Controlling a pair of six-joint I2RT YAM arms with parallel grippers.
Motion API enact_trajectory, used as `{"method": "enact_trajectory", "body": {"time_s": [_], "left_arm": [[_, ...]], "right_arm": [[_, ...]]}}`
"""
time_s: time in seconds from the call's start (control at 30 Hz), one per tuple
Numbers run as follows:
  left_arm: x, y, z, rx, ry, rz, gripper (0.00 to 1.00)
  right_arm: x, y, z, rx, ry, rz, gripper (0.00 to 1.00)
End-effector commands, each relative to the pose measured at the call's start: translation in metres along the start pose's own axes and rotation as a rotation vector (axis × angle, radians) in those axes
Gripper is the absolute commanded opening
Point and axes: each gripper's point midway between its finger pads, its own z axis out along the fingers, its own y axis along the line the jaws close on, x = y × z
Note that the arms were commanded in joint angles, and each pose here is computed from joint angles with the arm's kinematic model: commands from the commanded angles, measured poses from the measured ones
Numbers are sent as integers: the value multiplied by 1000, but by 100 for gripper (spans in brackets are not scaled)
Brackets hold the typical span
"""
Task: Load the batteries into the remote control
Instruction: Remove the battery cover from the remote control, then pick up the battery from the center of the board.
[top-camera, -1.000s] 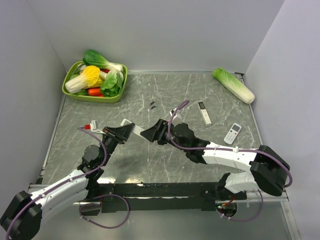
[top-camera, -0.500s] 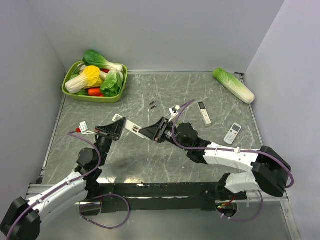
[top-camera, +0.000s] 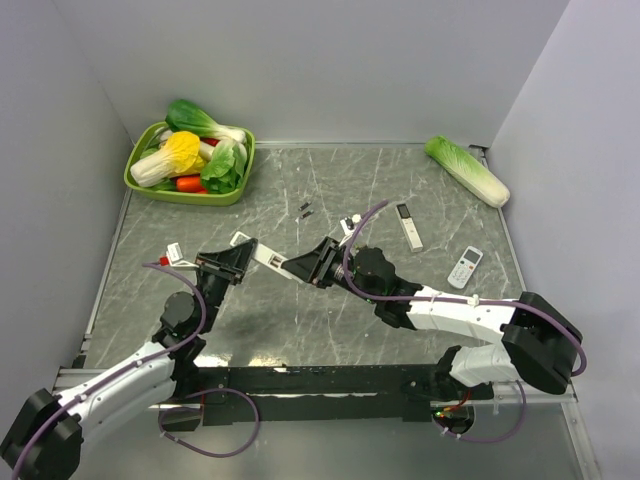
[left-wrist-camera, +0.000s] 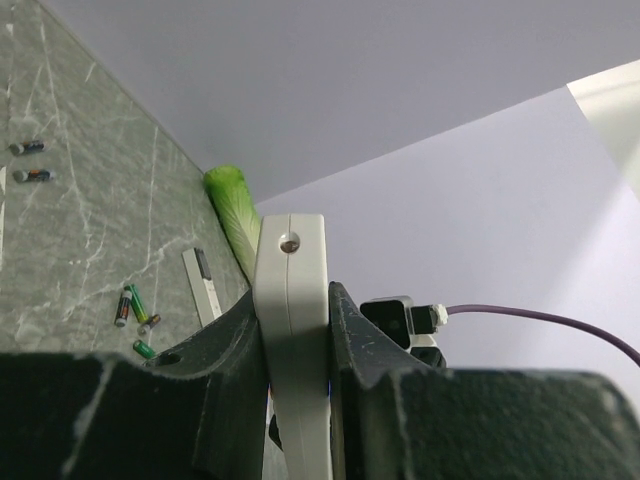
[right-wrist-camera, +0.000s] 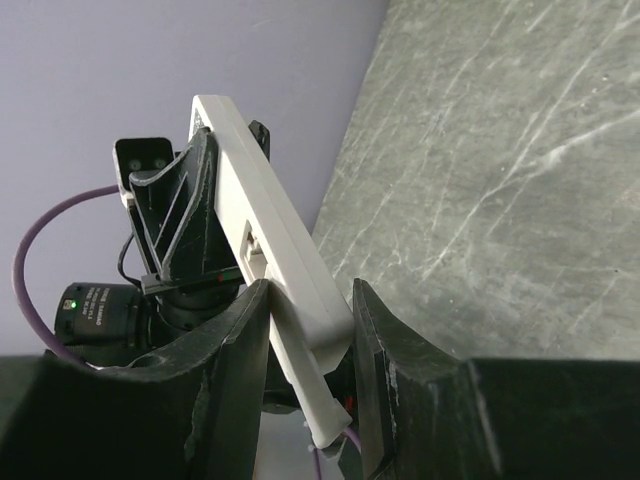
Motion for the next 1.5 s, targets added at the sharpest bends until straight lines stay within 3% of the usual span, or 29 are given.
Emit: {"method": "enact_trajectory", "body": {"time_s": [0.0, 0.4, 0.8, 0.93, 1.17, 1.3, 1.47], "left_arm": [[22, 22, -4, -62, 91, 44, 1], [30, 43, -5, -122, 105, 3, 1], [28, 59, -6, -162, 96, -37, 1], [28, 65, -6, -173, 98, -42, 1], [20, 84, -6, -235, 74, 41, 1], [14, 82, -1, -243, 81, 148, 1], [10, 86, -1, -259, 128, 203, 1]], "right_arm": [[-2, -31, 0, 114, -10, -28, 38], [-4, -36, 0, 162, 14, -43, 51], [-9, -44, 1, 184, 12, -53, 75], [-9, -49, 3, 203, 18, -65, 76], [-16, -73, -13, 288, 33, -158, 80], [-24, -98, -34, 412, 77, -270, 98], [-36, -145, -74, 579, 131, -312, 100]]}}
